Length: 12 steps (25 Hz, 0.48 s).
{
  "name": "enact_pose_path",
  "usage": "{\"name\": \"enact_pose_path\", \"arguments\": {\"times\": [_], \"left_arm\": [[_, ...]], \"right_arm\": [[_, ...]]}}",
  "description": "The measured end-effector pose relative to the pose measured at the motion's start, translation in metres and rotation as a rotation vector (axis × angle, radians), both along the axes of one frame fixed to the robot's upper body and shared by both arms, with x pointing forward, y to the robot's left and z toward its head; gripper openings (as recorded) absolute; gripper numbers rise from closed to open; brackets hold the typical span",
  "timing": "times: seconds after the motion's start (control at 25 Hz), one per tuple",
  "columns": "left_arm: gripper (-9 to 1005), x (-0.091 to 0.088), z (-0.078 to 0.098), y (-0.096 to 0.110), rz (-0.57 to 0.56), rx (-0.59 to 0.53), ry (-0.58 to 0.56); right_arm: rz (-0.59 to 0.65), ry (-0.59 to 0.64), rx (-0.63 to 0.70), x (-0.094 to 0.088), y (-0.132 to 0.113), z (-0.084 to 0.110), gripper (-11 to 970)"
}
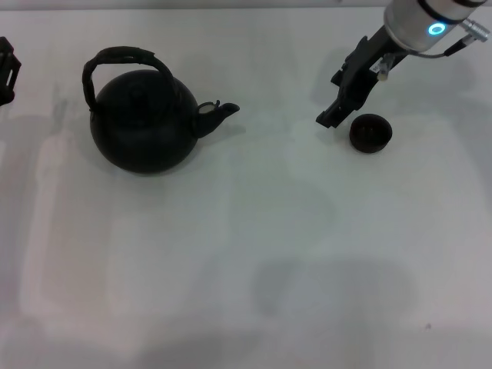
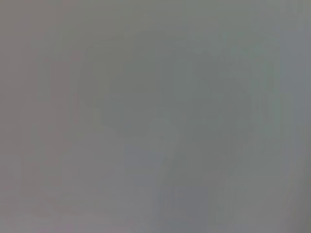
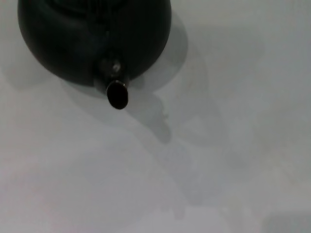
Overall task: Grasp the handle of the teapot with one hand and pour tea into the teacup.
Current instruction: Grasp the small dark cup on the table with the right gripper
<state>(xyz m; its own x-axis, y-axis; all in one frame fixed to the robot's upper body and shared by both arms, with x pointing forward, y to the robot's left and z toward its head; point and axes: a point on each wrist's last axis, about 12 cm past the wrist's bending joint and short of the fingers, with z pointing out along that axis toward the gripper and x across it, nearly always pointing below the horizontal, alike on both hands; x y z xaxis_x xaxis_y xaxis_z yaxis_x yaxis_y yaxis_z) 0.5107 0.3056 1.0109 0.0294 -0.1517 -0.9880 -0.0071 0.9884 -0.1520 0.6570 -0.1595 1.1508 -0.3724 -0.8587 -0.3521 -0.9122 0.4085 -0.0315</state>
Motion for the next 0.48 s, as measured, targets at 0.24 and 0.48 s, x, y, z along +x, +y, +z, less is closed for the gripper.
{"name": "enact_pose_path", "arguments": {"times": [0.24,0.48], "left_arm": [[739,0.0,0.0,0.001,0.001,0.001,-0.001],[739,0.001,0.001,0.002,0.006,0.003,-0.003]], "right_arm": [[-0.003,0.0,-0.043,-0.003,0.005,-0.007,805],[0.004,-0.016,-0.079,-0.005,0.01,-0.012,802]]}}
